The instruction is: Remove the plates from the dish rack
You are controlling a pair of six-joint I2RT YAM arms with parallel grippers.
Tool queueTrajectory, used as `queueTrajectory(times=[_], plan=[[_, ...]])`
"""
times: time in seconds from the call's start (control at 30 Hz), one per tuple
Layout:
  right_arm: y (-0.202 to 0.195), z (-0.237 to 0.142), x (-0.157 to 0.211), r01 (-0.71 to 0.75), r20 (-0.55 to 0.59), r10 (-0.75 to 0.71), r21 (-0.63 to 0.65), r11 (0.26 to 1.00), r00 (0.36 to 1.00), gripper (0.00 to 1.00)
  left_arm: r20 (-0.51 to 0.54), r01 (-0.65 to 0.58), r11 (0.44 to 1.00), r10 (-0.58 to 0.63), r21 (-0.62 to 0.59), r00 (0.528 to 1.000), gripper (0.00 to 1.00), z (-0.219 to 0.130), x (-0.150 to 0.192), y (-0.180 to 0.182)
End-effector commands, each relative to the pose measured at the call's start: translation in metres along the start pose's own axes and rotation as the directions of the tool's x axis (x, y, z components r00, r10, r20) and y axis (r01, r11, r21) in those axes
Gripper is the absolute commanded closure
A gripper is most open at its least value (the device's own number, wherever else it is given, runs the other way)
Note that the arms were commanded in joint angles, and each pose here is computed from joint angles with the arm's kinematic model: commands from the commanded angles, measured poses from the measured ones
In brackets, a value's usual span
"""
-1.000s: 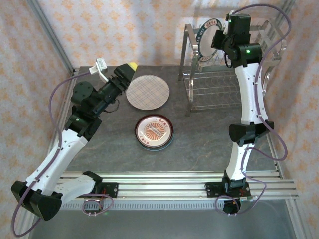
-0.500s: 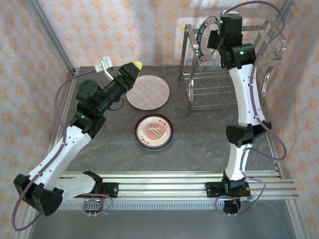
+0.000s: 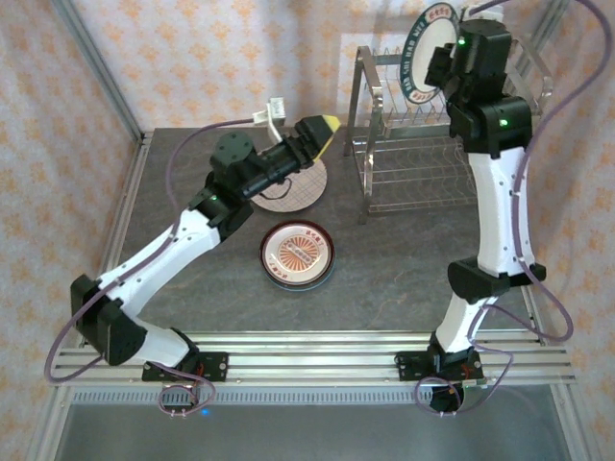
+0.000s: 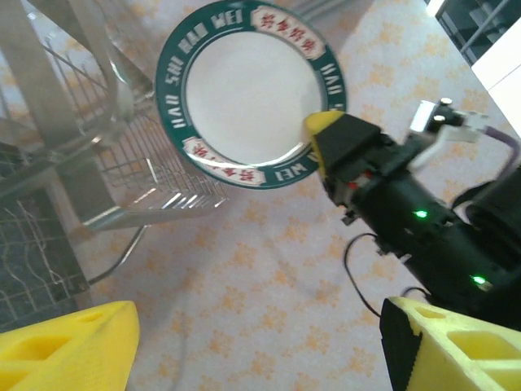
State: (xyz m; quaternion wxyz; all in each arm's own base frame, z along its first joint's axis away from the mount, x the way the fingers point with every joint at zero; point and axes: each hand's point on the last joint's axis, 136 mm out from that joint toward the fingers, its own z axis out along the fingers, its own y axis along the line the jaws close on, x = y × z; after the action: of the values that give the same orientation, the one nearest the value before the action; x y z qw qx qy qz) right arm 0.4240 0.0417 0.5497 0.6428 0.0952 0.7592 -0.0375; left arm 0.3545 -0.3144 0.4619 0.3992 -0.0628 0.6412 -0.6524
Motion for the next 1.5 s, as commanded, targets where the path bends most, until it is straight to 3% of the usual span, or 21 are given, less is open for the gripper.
queueTrajectory(times=[0.0, 0.4, 0.8, 0.87, 1.03, 1.13, 1.33, 1.37, 1.47], plan=[[-0.02, -0.031, -0.035, -0.048, 0.118, 0.042, 0.042, 0.998, 0.992, 1.0, -0.021, -0.003, 0.994, 0.006, 0.113, 1.0, 0.23, 0.016, 0.004, -0.033], [-0.045, -0.093, -0.036, -0.174, 0.131, 0.173, -0.004, 0.985, 0.976, 1.0, -0.127, 0.105, 0.971, -0.078, 0.216, 0.989, 0.23, 0.081, 0.043, -0.048], [-0.04, -0.12, 0.002, -0.328, 0.001, 0.33, -0.117, 0.938, 0.944, 1.0, -0.188, 0.168, 0.945, -0.117, 0.282, 0.975, 0.27, 0.111, 0.06, -0.058], [-0.036, -0.122, 0.006, -0.354, -0.025, 0.354, -0.14, 0.925, 0.935, 1.0, -0.201, 0.178, 0.948, -0.127, 0.263, 0.971, 0.3, 0.12, 0.067, -0.045], [-0.028, -0.123, 0.015, -0.417, -0.076, 0.41, -0.176, 0.892, 0.909, 1.0, -0.207, 0.196, 0.946, -0.144, 0.259, 0.968, 0.42, 0.123, 0.069, -0.042], [-0.022, -0.121, 0.021, -0.437, -0.105, 0.424, -0.191, 0.879, 0.899, 1.0, -0.202, 0.195, 0.945, -0.144, 0.262, 0.969, 0.55, 0.121, 0.068, -0.043], [-0.017, -0.118, 0.03, -0.464, -0.139, 0.444, -0.202, 0.862, 0.885, 1.0, -0.208, 0.189, 0.953, -0.141, 0.236, 0.968, 0.94, 0.117, 0.072, -0.037], [-0.016, -0.117, 0.032, -0.464, -0.147, 0.442, -0.203, 0.862, 0.885, 1.0, -0.199, 0.18, 0.95, -0.131, 0.255, 0.971, 1.0, 0.107, 0.066, -0.051], [-0.009, -0.117, 0.037, -0.462, -0.171, 0.432, -0.231, 0.856, 0.885, 1.0, -0.197, 0.167, 0.955, -0.12, 0.244, 0.973, 1.0, 0.098, 0.064, -0.052]])
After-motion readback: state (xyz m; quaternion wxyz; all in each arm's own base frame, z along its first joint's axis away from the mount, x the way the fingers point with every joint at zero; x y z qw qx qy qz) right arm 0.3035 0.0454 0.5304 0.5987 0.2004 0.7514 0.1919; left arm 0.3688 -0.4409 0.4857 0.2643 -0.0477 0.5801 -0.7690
